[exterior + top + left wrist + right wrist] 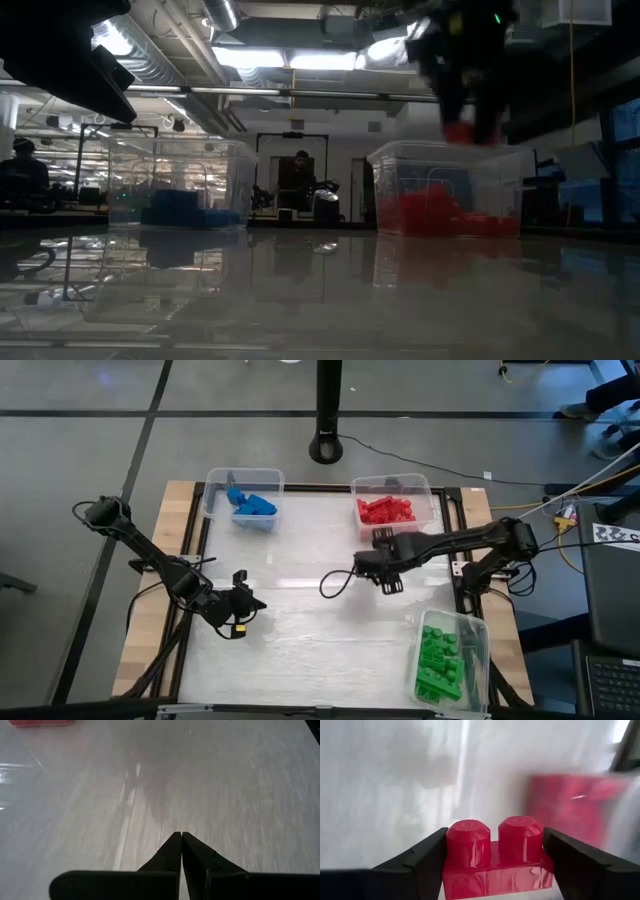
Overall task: Sort blocks
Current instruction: Put the red game piece into the top right transparent bin
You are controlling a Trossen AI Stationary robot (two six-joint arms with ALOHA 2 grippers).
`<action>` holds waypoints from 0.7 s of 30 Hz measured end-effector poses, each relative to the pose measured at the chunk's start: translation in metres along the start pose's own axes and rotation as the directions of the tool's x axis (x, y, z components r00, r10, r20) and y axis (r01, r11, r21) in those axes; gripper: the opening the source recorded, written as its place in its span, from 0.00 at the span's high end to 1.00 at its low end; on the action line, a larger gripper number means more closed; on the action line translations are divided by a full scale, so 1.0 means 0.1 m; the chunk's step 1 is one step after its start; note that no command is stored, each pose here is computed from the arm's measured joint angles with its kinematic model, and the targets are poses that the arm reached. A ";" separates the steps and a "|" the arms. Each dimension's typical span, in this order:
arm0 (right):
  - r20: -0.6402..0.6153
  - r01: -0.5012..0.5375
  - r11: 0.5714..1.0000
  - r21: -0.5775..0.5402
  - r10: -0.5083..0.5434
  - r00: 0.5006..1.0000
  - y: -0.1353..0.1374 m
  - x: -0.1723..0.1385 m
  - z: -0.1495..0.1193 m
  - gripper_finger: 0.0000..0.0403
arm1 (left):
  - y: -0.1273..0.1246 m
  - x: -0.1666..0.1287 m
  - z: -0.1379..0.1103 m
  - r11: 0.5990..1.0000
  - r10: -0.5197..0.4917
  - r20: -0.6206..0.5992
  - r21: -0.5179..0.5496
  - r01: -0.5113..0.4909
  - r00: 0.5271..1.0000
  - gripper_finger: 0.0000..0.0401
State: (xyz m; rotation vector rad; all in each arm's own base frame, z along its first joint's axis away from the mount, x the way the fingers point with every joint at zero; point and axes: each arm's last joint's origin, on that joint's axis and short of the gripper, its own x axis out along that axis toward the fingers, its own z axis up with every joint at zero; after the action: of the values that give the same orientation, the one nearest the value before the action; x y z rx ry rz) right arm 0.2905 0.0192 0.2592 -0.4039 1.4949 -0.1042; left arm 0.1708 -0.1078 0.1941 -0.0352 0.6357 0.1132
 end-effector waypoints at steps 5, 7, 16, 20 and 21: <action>0.075 0.133 0.991 0.030 -0.134 0.988 -0.31 -0.40 0.07 0.28 | 0.00 0.00 0.00 1.000 0.000 0.000 0.000 0.000 1.000 0.99; 0.084 0.173 0.983 0.059 -0.177 0.981 -0.48 -0.46 0.07 0.27 | 0.00 0.00 0.00 1.000 0.000 0.000 0.000 0.000 1.000 0.99; 0.005 0.232 0.950 0.211 -0.238 0.971 -1.33 -0.25 -0.19 0.19 | 0.00 0.00 0.00 1.000 0.000 0.000 -0.004 0.000 1.000 0.99; -0.004 0.266 0.923 0.276 -0.276 0.961 -1.56 -0.17 -0.28 0.19 | 0.00 0.00 0.00 1.000 0.000 0.000 -0.004 0.000 1.000 0.99; -0.003 0.265 0.920 0.288 -0.276 0.961 -1.60 -0.17 -0.30 0.19 | 0.00 0.00 0.00 1.000 0.000 0.000 -0.004 0.000 1.000 0.99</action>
State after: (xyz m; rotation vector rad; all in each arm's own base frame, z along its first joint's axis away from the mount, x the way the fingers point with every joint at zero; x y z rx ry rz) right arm 0.2882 -0.1297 0.3260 -0.3728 1.3547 -0.5250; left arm 0.1708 -0.1078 0.1941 -0.0388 0.6355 0.1144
